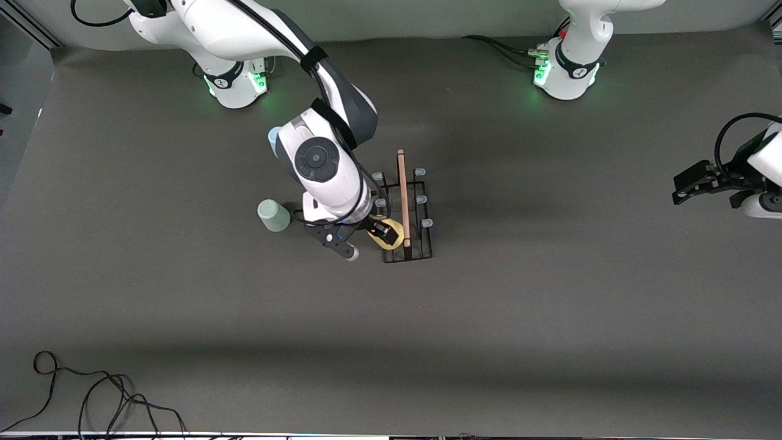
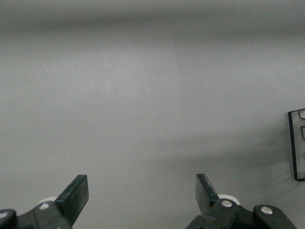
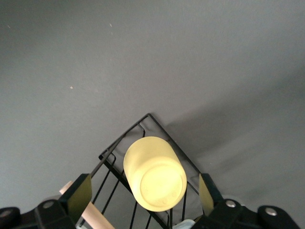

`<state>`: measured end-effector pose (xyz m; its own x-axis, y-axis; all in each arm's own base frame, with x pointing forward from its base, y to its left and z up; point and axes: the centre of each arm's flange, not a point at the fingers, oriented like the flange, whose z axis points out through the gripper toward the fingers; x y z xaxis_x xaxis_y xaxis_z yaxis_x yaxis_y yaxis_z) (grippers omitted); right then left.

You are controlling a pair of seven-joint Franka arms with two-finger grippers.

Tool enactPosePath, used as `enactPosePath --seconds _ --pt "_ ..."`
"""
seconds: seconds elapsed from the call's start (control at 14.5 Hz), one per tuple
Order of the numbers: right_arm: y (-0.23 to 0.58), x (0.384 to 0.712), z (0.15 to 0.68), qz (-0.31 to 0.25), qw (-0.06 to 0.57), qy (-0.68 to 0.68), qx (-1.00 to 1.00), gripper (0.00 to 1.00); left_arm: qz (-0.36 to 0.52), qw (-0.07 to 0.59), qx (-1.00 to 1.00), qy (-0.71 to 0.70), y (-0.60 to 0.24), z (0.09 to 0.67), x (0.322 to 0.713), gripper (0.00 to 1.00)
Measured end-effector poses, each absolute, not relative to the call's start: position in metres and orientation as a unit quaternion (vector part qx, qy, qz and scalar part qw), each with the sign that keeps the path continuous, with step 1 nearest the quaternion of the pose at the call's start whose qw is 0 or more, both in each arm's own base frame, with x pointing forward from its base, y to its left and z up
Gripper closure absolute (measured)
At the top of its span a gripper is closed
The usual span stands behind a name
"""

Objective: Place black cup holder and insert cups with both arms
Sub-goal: 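Lower the yellow cup onto a rack peg and open the right gripper, then grasp the pale green cup with the right gripper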

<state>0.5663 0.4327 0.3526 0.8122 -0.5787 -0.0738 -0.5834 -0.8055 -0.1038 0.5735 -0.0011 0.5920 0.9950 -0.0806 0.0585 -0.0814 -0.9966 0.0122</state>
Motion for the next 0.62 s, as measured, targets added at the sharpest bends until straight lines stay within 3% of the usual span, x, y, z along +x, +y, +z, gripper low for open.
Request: enactPosePath --seconds 0.62 --pt "0.283 0.600 0.429 0.054 -0.005 0.166 -0.985 0.00 0.012 0.000 0.999 -0.050 -0.008 0.584 0.558 0.00"
